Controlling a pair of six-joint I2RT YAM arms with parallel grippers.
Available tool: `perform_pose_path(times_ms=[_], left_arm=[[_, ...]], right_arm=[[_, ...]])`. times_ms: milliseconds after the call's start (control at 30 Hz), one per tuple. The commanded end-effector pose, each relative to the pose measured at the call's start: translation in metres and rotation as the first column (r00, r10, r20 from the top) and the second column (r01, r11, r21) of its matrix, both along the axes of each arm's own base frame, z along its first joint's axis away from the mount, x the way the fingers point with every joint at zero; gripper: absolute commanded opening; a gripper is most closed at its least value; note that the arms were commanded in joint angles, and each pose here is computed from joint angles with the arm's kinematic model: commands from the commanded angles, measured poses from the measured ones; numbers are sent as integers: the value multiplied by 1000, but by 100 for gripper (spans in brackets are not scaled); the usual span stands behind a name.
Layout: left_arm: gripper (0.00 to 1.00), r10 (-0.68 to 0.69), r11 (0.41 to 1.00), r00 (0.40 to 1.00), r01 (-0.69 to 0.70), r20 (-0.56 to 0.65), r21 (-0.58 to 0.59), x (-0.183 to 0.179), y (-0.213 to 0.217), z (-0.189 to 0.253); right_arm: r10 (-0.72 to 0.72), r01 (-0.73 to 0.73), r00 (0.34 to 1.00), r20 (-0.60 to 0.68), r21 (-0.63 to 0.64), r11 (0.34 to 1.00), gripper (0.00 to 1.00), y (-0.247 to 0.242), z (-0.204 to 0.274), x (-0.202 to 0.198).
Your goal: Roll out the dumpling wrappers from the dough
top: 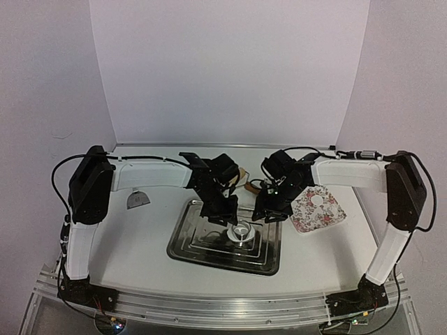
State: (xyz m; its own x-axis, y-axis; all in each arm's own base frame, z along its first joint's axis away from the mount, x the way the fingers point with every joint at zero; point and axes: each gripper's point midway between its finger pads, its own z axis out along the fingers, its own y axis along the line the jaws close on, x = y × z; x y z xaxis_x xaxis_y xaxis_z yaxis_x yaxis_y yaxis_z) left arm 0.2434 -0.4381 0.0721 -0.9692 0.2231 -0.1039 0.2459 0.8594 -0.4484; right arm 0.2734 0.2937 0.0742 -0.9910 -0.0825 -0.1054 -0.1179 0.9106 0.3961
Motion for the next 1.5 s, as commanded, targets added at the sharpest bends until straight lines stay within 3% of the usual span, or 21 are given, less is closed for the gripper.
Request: perform_pose_path(times_ms=[0, 433, 1100, 1467], left_arm=[[31, -7, 998, 1000, 9, 25, -67, 4, -7, 15], [24, -26, 997, 999, 28, 21, -74, 3, -10, 5], [17, -42, 999, 999, 42, 2, -34, 3, -7, -22], [6, -54, 998, 998, 54, -25, -15, -2, -3, -39]], right_arm=[[46, -46, 999, -11, 29, 999, 42, 21, 0, 2], [54, -54, 998, -28, -9, 999, 28, 27, -18, 3], [76, -78, 996, -51, -36, 996, 16, 30, -37, 5], [84, -89, 991, -101, -49, 995, 10, 29, -54, -1]])
